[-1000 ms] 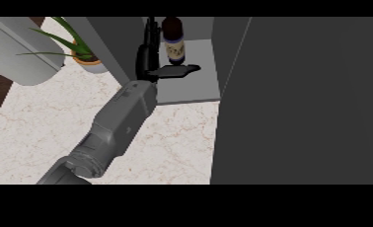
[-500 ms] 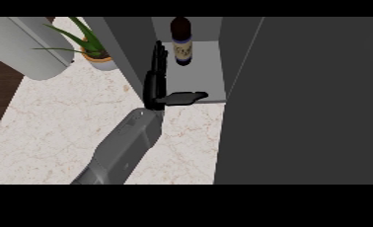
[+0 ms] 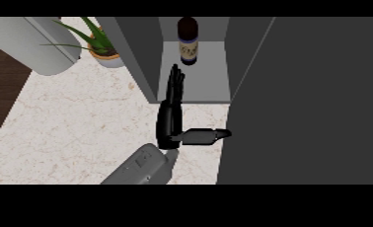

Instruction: Pick up the wine, place it into the cabinet and close the cabinet

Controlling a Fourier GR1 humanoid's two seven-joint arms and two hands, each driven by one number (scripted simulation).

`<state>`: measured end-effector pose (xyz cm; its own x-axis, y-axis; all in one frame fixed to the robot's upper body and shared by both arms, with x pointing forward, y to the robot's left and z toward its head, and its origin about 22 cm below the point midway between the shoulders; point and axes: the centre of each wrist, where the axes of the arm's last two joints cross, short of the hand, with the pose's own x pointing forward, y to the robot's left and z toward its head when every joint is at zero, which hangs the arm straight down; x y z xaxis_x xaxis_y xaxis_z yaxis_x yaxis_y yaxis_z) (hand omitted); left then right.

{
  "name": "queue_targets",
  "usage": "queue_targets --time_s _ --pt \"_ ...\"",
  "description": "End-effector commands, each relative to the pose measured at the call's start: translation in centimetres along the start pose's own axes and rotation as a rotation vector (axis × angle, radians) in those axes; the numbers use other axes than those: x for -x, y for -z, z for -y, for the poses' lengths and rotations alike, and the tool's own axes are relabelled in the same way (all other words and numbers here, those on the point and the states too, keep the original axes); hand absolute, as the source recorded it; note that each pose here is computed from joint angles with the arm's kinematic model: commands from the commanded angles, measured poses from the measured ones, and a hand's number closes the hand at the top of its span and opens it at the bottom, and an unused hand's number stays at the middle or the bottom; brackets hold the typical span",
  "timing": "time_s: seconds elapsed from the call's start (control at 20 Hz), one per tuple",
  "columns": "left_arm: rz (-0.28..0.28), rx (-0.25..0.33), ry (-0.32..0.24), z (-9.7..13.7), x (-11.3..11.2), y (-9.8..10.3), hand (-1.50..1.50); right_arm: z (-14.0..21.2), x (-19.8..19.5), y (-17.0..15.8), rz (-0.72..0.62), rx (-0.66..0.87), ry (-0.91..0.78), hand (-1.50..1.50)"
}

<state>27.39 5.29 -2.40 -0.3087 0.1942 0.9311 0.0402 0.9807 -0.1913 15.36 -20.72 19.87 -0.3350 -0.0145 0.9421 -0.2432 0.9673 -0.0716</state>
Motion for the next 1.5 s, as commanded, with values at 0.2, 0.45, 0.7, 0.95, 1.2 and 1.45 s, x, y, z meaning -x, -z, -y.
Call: queue_targets --time_s 0.2,0.45,0.7,0.95,1.2,1.45 --pt "0.005 -0.048 -0.014 -0.6 -4.7 -4.7 -1.5 -0.7 -1.8 -2.4 0.026 -0.012 0.008 -1.5" --pt "0.037 -0.083 -0.016 -0.6 -6.9 -7.7 -1.5 0.4 -1.2 -1.7 0.01 -0.01 -0.001 -1.5" --pt "0.025 -0.029 -0.045 -3.2 -8.1 -8.4 -1.5 -0.2 -0.4 -1.7 0.002 -0.071 0.04 -1.5" --pt "0.028 0.055 -0.063 -5.8 -12.2 -9.3 -1.5 0.5 -0.7 -1.9 -0.057 -0.147 0.059 1.5" --pt "0.013 0.099 -0.093 -7.9 -12.3 -11.0 -1.5 -0.8 -0.4 -2.0 -0.063 -0.21 -0.003 1.5" --pt "0.037 0.095 -0.057 -10.8 -14.0 -8.6 -1.5 -0.7 -0.8 -2.5 -0.065 -0.253 0.044 1.5"
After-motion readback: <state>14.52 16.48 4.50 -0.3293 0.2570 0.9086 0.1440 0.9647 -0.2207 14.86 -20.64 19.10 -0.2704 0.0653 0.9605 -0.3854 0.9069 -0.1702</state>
